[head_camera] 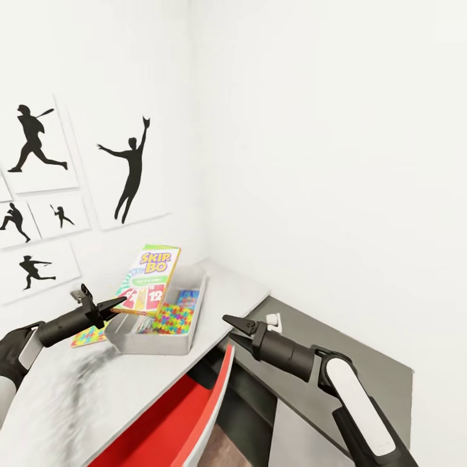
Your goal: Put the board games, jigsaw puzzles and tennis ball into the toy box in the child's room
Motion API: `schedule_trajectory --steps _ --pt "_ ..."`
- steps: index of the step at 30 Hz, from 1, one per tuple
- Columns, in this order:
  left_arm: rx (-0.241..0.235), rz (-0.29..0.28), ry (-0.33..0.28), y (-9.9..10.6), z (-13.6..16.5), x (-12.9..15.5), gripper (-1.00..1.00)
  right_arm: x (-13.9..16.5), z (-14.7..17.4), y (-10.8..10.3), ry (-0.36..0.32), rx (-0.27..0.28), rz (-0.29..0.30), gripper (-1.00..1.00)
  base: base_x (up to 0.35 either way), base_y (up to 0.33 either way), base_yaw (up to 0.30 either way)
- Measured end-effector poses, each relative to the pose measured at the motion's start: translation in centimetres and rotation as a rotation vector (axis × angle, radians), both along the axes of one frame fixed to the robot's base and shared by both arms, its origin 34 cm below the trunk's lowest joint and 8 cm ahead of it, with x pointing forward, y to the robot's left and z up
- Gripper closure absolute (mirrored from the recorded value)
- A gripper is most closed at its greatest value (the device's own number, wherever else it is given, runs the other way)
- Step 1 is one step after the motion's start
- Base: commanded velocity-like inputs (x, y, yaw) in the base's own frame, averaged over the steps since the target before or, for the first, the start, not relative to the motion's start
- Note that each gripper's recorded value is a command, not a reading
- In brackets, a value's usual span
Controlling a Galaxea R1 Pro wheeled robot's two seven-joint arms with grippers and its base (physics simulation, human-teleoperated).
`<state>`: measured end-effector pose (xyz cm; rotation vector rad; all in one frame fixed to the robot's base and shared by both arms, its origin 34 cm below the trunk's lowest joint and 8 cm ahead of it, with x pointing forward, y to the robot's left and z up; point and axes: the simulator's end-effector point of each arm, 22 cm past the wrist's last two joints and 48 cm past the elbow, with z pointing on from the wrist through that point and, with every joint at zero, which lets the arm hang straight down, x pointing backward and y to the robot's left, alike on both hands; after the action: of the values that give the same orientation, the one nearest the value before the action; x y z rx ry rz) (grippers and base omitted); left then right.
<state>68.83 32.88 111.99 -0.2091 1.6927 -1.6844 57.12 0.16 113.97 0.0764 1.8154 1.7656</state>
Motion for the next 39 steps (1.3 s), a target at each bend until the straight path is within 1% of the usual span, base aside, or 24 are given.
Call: schedule_trajectory --steps 20,39 --pt "0.003 0.000 -0.002 -0.06 -0.07 0.01 1.00 0.00 0.00 0.03 0.000 0.000 0.000 -1.00 0.082 0.015 0.000" --pt "0.003 0.000 -0.002 -0.07 -0.08 0.02 1.00 0.05 -0.12 0.01 0.003 -0.002 -0.001 -1.00 0.027 0.000 0.000"
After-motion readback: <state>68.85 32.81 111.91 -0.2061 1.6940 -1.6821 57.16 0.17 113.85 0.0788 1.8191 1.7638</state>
